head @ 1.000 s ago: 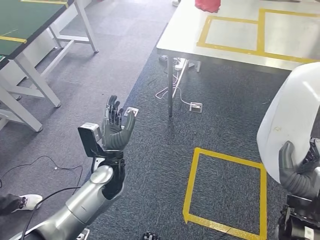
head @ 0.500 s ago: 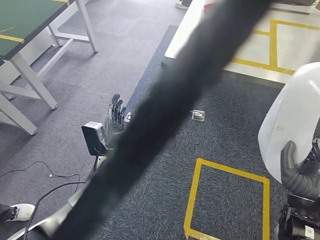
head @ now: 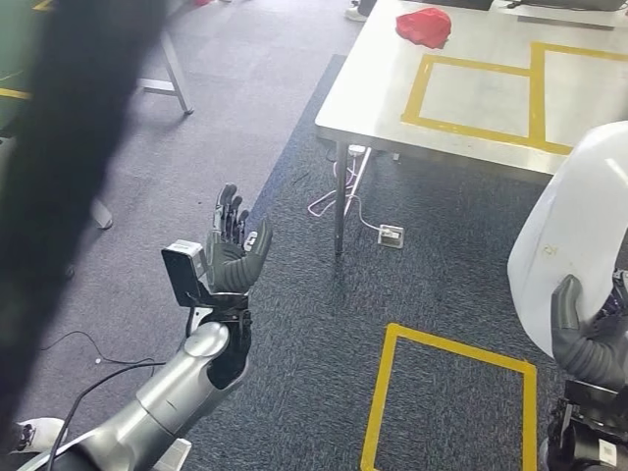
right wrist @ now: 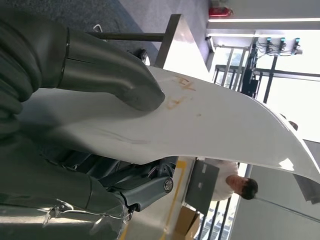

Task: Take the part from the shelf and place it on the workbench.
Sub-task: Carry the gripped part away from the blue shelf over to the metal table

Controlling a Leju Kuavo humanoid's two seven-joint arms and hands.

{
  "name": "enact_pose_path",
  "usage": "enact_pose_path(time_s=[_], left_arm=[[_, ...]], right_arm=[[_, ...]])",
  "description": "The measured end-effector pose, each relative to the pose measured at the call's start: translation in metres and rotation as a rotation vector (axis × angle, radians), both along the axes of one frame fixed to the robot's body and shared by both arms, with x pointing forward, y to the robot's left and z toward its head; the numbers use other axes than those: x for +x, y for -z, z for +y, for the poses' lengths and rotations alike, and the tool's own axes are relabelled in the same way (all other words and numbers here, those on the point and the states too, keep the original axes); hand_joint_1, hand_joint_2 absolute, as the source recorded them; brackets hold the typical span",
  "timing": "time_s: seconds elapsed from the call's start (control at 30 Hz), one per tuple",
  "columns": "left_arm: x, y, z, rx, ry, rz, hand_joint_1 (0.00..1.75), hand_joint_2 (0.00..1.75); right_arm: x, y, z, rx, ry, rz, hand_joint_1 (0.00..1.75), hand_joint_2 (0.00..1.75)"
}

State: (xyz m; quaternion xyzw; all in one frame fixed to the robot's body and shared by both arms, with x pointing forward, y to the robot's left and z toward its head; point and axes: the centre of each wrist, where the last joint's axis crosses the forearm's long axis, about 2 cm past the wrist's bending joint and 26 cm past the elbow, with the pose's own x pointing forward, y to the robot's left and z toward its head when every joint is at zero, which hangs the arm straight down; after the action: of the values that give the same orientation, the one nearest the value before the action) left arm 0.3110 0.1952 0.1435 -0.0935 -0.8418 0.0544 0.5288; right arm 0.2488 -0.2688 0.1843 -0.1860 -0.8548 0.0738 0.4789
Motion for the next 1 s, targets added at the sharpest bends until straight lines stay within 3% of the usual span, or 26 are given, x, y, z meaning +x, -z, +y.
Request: enact_pose_path(time_s=[0.3, 1.0], left_arm=[[-0.005, 0.007, 0.003, 0.018, -0.014, 0.017, 0.0, 1.75], [-0.001, 0.004, 0.003, 0.029, 0.006, 0.018, 0.0, 1.75]], right_arm=[[0.009, -0.002, 0.0, -0.001, -0.008, -0.004, 1.75, 1.75], [0.023, -0.007, -0.008, -0.008, 0.042, -0.009, 1.75, 1.75]])
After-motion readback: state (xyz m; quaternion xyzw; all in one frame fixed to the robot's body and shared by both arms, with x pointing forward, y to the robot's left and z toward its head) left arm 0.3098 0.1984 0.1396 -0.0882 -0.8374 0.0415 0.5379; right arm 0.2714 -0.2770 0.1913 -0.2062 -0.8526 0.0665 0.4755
